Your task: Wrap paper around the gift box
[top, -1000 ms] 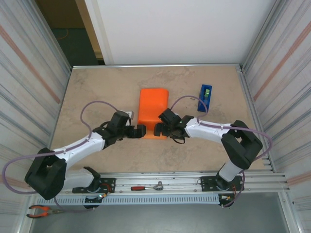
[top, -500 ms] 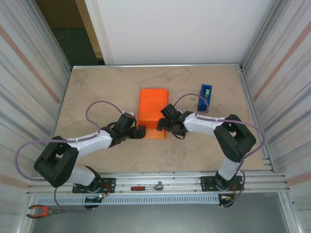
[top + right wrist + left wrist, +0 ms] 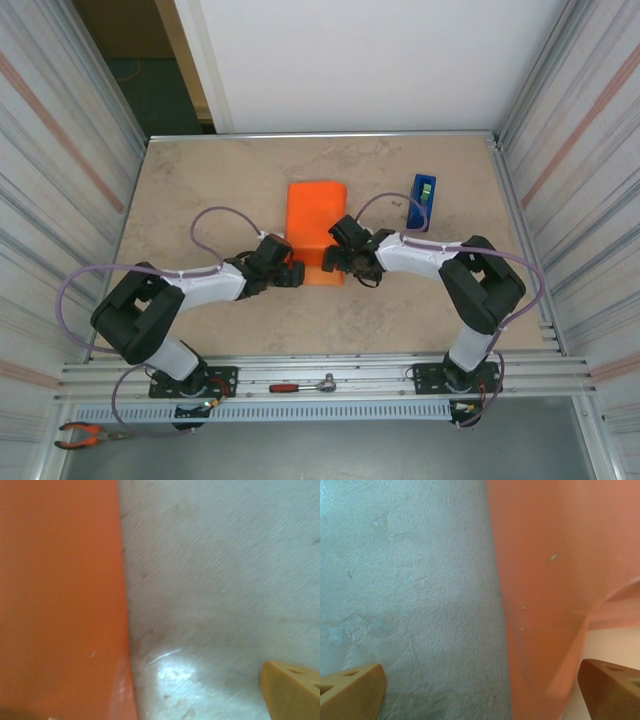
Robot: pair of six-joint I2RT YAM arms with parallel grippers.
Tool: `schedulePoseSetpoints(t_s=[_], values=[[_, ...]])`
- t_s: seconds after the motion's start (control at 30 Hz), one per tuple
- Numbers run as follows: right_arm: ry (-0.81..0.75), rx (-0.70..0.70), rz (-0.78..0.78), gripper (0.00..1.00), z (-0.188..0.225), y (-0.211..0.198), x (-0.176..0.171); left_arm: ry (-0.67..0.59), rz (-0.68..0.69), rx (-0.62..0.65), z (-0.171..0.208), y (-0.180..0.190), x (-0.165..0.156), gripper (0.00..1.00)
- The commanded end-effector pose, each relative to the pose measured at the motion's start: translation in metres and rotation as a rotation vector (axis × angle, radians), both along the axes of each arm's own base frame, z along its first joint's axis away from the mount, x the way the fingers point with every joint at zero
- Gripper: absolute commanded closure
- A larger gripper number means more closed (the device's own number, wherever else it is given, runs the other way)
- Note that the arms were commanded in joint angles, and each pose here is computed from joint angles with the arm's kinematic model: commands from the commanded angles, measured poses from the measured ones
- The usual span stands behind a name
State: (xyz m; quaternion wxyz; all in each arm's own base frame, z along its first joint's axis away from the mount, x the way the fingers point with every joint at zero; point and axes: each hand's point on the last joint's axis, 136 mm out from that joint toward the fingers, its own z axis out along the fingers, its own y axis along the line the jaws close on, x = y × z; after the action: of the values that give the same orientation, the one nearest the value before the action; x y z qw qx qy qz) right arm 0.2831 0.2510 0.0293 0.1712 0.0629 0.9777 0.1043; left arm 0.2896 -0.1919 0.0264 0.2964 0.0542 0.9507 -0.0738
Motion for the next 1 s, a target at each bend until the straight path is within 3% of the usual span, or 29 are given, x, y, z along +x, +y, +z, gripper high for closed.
schedulePoseSetpoints(t_s=[0.0,0.67,0.77,0.97], values=[[-0.029,-0.002,0.002,0.00,0.012,0.008,-0.006,-0.036,0.006,-0.030,0.010,-0.011,0.011,0.01],[-0.032,-0.025,-0.093,0.05,-0.002,-0.002,0.023,-0.098,-0.013,-0.058,0.041,-0.022,0.019,0.02],[-0.028,-0.036,-0.097,0.05,-0.004,-0.005,0.023,-0.106,-0.007,-0.031,0.036,-0.022,0.023,0.10],[-0.023,-0.037,-0.088,0.05,-0.001,-0.008,0.019,-0.122,-0.042,-0.007,0.029,-0.030,0.024,0.43]])
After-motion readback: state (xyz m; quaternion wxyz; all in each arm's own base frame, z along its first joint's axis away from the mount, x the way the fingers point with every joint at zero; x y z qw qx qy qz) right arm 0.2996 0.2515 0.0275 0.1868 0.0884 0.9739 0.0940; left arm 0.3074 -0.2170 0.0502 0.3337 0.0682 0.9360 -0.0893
